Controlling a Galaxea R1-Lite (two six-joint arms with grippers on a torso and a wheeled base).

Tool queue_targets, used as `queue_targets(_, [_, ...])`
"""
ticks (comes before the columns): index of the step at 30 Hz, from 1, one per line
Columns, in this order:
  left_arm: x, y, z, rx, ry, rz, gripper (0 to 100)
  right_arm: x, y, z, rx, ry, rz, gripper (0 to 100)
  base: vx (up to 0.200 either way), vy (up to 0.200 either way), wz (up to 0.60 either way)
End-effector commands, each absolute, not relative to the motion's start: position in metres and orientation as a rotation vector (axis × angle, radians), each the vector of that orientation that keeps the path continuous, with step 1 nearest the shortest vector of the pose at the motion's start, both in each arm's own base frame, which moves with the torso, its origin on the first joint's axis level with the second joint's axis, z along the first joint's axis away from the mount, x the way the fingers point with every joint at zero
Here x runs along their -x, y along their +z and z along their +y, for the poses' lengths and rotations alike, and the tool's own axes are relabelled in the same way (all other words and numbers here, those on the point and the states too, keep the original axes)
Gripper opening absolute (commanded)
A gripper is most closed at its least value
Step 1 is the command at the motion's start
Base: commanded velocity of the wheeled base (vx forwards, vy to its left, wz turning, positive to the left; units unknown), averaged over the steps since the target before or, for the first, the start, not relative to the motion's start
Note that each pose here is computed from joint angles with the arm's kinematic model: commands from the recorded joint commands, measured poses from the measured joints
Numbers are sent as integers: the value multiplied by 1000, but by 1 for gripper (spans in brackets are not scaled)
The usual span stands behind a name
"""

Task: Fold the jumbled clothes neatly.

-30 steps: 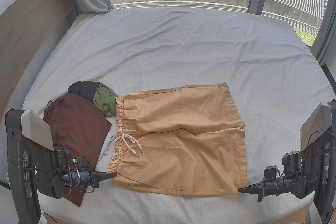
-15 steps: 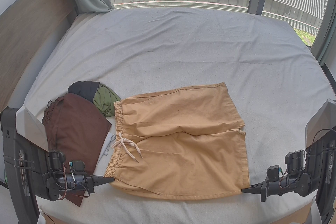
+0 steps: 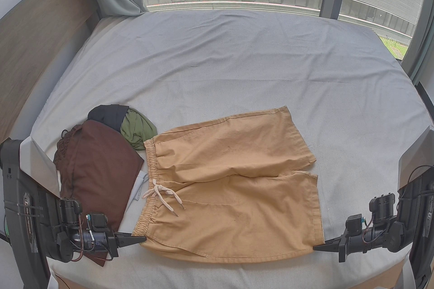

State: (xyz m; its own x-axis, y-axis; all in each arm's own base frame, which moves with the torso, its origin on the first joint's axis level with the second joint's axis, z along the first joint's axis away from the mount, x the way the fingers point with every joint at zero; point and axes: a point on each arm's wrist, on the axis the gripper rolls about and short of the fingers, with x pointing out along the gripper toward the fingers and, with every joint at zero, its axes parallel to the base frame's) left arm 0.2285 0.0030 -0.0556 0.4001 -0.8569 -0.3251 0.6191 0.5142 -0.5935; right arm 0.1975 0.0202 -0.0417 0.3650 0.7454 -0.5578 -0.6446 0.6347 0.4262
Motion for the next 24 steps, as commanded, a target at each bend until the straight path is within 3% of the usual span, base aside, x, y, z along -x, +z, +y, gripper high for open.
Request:
queue_targets(1, [-230, -56, 4, 411, -974, 644, 0, -195, -39, 21, -144, 903, 785, 0, 0, 0, 0])
queue_targets(14, [-259, -47, 4, 362, -993, 548, 0, -222, 1, 32, -234, 916, 568, 0, 0, 0, 0])
queue_targets(24, [-264, -17, 0, 419, -989, 523, 0, -232, 19, 36, -285, 911, 515, 0, 0, 0, 0])
